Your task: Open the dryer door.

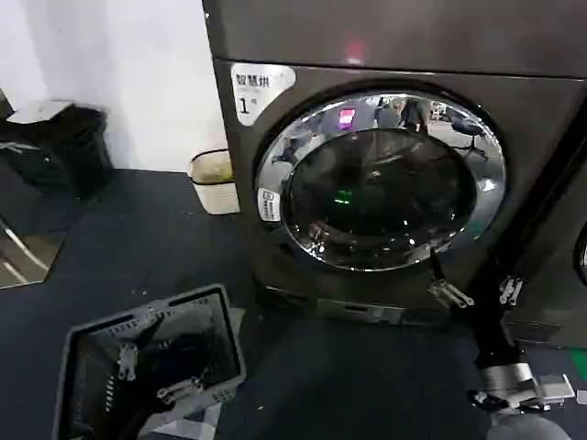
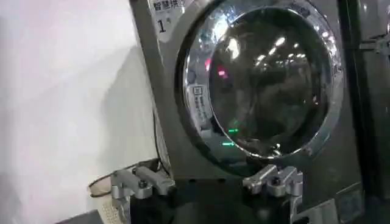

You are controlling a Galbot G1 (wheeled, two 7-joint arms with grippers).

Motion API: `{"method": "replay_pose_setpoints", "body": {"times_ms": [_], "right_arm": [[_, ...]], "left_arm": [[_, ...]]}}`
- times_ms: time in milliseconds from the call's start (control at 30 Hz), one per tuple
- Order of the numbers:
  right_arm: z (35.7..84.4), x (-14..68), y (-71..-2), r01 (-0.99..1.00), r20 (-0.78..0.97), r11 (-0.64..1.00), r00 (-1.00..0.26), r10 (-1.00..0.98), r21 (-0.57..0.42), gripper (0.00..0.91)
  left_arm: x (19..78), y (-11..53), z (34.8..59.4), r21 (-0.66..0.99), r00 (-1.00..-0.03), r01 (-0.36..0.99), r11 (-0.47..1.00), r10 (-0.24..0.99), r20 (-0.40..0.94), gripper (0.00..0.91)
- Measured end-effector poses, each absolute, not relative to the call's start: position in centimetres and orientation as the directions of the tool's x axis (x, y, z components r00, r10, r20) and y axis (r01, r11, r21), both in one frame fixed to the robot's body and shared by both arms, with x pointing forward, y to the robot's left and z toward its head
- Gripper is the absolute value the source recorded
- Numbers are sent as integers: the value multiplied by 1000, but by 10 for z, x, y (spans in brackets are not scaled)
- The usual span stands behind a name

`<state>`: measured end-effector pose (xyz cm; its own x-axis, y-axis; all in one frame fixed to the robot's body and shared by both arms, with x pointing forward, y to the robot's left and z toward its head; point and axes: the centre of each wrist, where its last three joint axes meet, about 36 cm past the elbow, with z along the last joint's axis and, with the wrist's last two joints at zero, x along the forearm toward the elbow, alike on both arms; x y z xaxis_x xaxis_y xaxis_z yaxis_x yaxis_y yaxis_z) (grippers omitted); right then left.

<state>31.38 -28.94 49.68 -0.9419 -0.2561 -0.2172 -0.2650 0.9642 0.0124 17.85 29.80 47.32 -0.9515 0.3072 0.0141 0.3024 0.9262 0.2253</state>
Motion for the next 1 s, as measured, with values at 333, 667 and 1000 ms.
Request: {"method": "replay_pose_setpoints", "body": {"times_ms": [333, 667, 1000], "right_arm": [[511, 375, -324, -606, -115, 789, -781, -614, -99, 907], [512, 457, -299, -748, -28, 636, -643, -765, -188, 907], [501, 513, -253, -810, 17, 546, -562, -827, -214, 907]], "left_arm": [[180, 300, 470, 252, -950, 306, 918, 312, 17, 907], [180, 300, 472, 220, -949, 312, 924, 313, 32, 907], [178, 298, 475, 235, -947, 319, 918, 320, 37, 907]]}}
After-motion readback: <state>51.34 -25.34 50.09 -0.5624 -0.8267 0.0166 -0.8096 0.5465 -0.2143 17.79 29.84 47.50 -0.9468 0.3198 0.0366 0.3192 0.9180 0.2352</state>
